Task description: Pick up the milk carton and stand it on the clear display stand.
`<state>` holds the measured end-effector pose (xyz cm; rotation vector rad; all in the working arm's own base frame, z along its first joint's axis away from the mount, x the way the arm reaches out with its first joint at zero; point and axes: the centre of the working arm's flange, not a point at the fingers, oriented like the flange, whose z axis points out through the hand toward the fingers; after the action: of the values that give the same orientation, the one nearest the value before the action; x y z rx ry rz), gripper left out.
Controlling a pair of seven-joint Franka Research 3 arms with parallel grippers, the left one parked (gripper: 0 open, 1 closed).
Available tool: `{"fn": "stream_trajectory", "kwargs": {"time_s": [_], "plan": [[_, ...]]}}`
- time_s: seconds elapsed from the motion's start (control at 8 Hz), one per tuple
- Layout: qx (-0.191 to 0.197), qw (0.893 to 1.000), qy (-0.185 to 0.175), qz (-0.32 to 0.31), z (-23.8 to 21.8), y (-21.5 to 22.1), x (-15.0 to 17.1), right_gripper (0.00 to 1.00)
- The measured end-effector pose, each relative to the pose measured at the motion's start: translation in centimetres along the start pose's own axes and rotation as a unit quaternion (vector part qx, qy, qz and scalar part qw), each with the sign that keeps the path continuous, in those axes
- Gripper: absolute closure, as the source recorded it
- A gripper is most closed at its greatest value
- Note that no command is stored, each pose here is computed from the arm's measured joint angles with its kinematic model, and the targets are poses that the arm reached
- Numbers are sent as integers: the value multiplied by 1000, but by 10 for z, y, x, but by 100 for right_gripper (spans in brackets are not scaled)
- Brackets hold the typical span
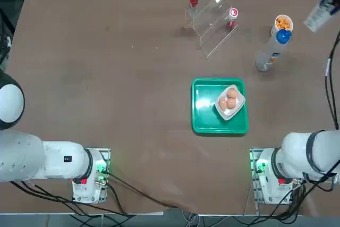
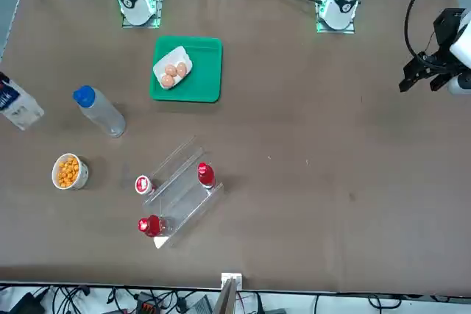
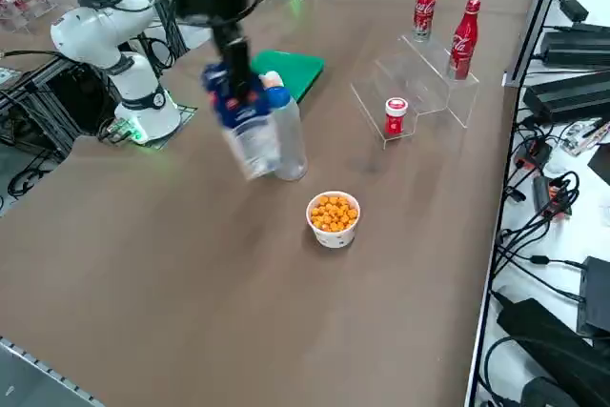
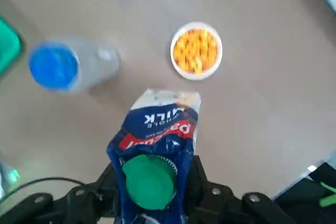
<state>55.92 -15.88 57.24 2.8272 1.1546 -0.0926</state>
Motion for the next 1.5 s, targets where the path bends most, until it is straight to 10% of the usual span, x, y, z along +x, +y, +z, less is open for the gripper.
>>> {"fn": "stream_trajectory", "kwargs": {"time_s": [0.38,1.5], "plan": [[13,998,33,45,-18,-50,96,46],[62,995,80,4,11,-138,238,47]]}}
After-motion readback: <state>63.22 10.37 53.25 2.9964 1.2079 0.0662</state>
